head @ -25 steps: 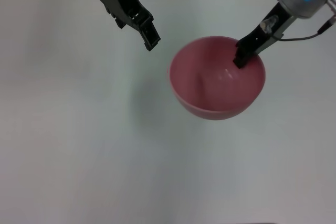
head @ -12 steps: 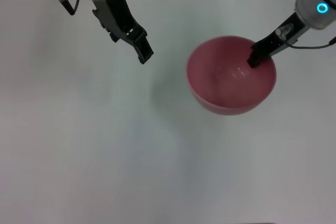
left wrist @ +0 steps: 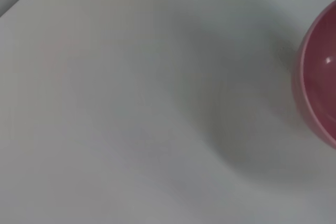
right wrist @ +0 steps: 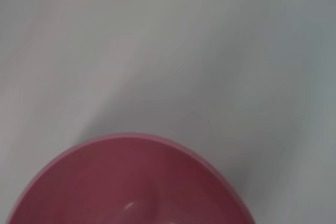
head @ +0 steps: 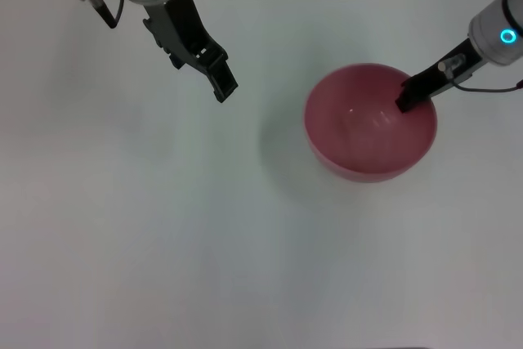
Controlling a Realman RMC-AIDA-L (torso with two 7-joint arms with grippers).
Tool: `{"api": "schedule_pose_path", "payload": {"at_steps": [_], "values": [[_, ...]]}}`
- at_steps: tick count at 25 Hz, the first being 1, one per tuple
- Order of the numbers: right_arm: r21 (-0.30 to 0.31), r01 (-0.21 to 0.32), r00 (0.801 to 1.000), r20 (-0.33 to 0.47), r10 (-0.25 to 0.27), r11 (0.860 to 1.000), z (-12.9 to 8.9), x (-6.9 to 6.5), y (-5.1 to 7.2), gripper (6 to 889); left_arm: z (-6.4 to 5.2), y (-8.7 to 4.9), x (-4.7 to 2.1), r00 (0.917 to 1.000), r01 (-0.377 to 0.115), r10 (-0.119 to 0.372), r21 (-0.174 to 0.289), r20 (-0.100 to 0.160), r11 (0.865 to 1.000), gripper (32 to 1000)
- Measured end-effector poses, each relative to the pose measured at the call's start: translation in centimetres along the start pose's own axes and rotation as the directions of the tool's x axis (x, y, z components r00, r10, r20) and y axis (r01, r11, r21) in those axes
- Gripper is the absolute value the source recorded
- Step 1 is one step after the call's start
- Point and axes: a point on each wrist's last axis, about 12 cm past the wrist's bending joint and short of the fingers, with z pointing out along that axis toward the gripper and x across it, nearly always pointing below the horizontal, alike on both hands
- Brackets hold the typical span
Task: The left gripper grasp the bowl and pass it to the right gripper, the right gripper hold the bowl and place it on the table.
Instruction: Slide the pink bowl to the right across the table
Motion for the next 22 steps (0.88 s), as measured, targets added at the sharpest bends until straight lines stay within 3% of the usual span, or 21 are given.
{"api": "schedule_pose_path", "payload": {"at_steps": [10, 22], "values": [[0.036, -0.038, 0.999, 0.015, 0.038, 0.999, 0.9, 1.6, -1.3, 28, 0.1, 0.1, 0.08, 1.0000, 0.003, -0.003, -0.001, 0.002, 1.000, 859], [0.046, -0.043, 0.999, 0.035, 0.041, 0.998, 2.1, 2.2, -1.5, 32, 0.4, 0.2, 0.27, 1.0000, 0.009, -0.009, 0.000, 0.003, 1.000, 859]]}}
